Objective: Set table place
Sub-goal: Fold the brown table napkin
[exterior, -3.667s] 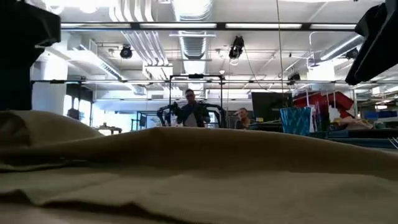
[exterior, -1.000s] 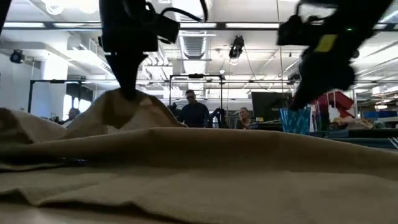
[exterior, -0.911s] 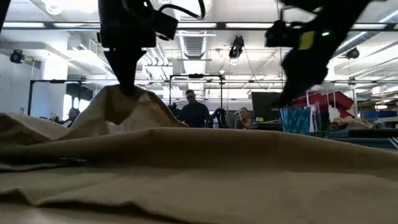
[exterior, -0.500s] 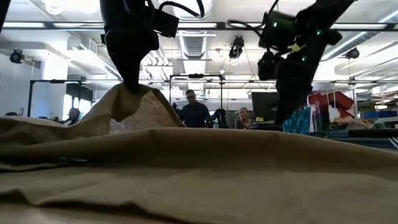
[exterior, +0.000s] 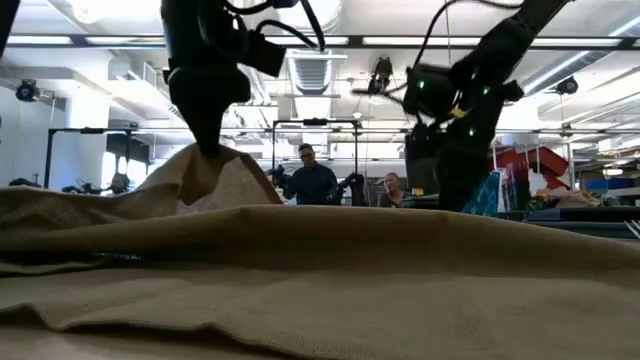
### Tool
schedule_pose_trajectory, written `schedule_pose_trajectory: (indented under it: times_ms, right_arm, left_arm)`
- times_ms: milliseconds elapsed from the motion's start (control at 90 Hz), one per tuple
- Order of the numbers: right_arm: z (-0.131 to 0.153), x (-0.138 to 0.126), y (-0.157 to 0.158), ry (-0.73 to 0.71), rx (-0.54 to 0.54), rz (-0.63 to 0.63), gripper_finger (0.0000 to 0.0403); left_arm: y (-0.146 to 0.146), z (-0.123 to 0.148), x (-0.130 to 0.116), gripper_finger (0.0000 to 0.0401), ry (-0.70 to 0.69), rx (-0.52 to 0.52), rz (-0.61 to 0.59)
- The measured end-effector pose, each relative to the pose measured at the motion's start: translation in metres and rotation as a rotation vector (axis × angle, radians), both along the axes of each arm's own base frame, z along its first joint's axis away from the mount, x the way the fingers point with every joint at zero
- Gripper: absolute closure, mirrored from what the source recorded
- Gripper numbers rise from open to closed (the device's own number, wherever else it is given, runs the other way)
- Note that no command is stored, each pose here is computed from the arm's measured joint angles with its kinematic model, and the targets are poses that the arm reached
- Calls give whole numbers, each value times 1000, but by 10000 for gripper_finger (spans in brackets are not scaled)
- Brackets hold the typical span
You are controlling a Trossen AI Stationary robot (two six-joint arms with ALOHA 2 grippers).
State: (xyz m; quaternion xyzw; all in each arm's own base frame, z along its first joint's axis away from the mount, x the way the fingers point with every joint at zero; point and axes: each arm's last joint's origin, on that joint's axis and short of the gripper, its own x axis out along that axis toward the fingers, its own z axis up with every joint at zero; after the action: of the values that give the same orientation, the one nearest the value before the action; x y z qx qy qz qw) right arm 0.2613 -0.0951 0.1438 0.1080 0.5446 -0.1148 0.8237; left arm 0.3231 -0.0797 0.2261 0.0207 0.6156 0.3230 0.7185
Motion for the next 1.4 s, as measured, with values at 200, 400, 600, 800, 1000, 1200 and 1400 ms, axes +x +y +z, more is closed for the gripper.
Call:
schedule_pose_trajectory:
  times_ms: [200,400,600,800,1000,1200,1400]
  right_arm:
    - [-14,8,-4,-9,18,2,261]
    - [-9,8,-3,-33,44,3,382]
    - [7,0,3,-50,69,1,400]
    - [30,-12,19,-53,86,-23,402]
    - [62,-25,44,-101,-2,-61,402]
    - [98,-43,67,-248,-23,-86,403]
    - [122,-58,94,-255,-68,-108,403]
  left_arm:
    - [7,-9,-4,401,38,10,18]
    - [17,-17,-7,401,67,25,42]
    - [21,-22,-10,401,96,46,42]
    - [25,-12,-14,401,79,167,41]
    - [29,16,-28,401,13,193,53]
    - [31,52,-51,401,-120,178,102]
    - [22,78,-75,401,-217,117,71]
